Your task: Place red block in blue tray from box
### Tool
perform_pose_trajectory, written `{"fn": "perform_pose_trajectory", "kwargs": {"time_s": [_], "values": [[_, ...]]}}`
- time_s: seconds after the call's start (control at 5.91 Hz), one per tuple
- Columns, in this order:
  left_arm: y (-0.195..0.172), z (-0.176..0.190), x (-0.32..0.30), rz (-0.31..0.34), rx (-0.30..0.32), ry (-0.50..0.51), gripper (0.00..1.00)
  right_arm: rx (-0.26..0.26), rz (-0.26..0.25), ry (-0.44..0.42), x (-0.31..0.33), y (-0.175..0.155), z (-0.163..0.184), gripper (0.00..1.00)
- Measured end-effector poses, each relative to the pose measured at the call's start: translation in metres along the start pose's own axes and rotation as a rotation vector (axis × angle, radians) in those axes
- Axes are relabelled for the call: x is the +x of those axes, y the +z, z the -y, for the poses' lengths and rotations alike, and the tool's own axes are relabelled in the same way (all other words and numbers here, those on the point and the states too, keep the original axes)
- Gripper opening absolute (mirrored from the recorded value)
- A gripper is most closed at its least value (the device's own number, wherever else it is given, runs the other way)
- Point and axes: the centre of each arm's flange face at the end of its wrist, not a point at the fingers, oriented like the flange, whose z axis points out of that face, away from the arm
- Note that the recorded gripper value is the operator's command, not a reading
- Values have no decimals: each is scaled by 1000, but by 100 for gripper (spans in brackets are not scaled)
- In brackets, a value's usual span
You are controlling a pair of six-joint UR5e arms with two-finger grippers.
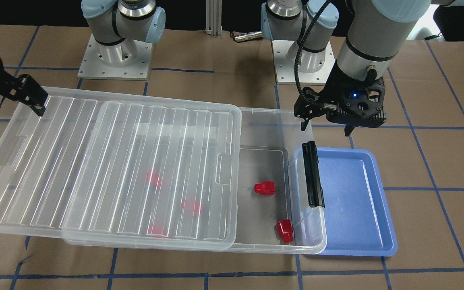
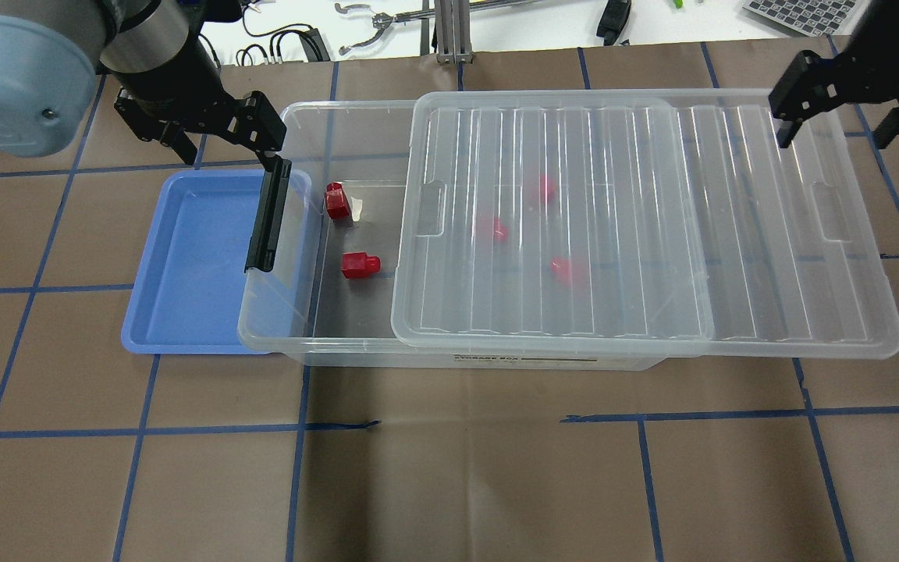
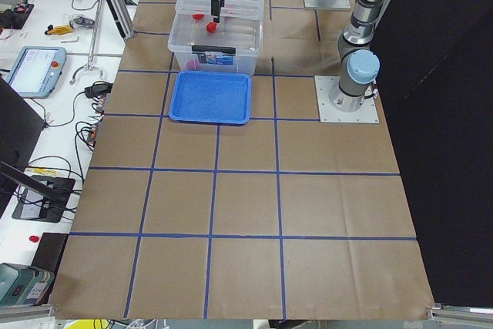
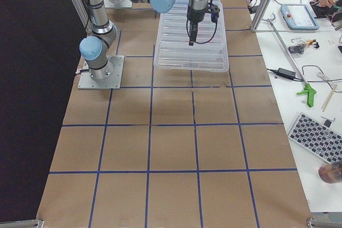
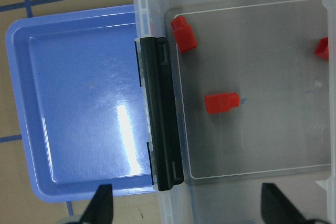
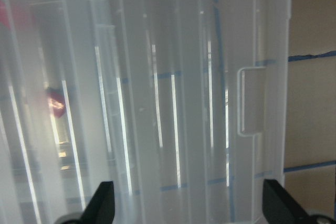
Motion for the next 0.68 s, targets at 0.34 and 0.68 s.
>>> {"fn": "perform_pose_trajectory", "kwargs": {"time_s": [0.34,0.68], "values": [[9,0,7,-8,-16,230,100,-9,33,24,-84,-19,-27,100],[14,4,11,-16,-14,499,99,-25,55,12,-110,-14,-31,100]]}}
